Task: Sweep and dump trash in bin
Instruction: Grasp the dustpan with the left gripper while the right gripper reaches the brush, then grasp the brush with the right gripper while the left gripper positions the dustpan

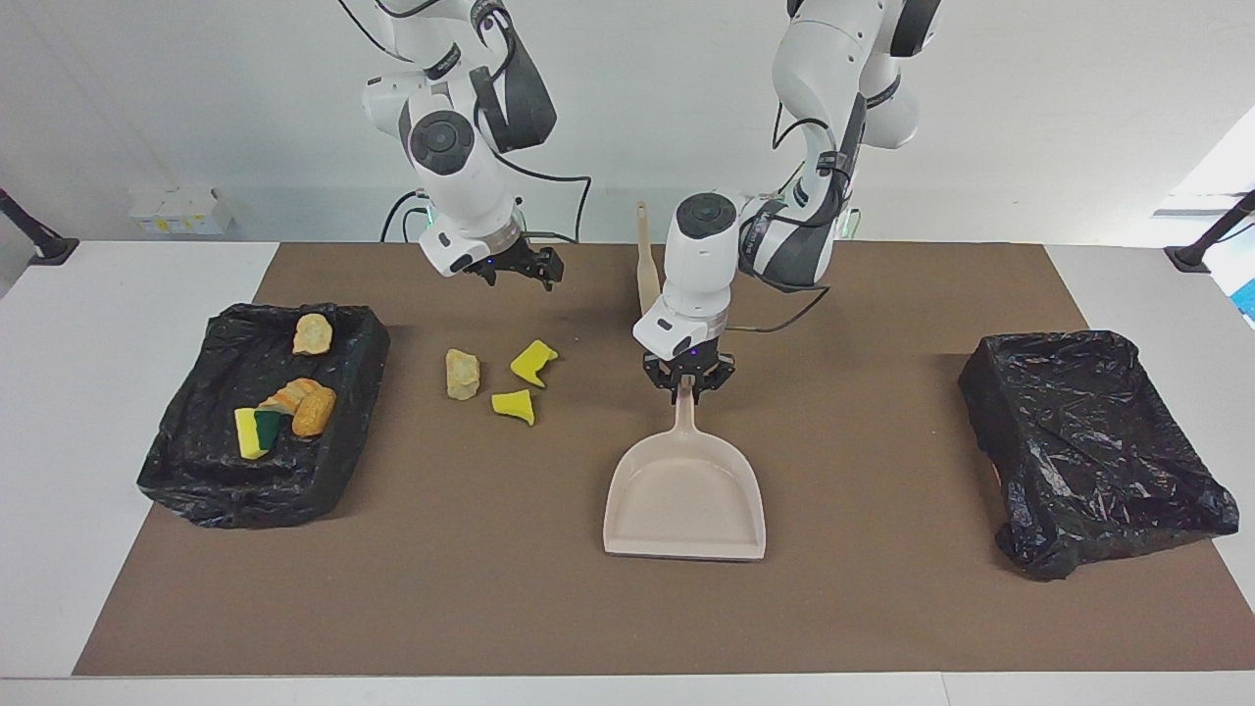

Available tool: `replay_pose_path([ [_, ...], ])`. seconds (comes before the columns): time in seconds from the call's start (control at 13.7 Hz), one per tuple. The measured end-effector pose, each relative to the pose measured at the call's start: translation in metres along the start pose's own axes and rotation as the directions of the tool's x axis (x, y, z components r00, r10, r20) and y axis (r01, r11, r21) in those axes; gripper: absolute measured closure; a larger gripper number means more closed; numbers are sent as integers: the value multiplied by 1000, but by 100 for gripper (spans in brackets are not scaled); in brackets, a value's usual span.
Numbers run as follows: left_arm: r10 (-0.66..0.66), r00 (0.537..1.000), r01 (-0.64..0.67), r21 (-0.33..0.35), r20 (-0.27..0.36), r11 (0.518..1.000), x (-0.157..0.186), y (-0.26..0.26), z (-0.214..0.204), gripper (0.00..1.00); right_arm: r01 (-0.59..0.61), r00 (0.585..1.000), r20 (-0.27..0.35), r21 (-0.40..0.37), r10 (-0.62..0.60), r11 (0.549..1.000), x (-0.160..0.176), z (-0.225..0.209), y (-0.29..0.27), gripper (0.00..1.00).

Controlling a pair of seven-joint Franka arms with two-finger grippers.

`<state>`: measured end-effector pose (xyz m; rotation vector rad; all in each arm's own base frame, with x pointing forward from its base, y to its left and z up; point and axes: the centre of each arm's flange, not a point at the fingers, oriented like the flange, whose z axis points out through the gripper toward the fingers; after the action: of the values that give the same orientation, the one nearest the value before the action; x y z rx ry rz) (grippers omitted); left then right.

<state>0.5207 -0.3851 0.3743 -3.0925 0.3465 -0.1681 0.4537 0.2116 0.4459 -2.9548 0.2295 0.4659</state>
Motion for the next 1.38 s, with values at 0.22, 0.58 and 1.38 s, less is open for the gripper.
replay_pose_path([
  [0.22,203,979,-203,18,24,979,1,-21,-24,69,43,999,15,16,-43,999,-32,5,-40,0],
  [0.58,502,861,-504,7,86,864,11,-68,-23,69,143,989,50,-46,-141,989,-87,39,-83,0],
  [1.38,923,322,-939,-55,210,340,1,-105,-15,69,177,979,-75,-165,-192,970,-183,170,-128,31],
])
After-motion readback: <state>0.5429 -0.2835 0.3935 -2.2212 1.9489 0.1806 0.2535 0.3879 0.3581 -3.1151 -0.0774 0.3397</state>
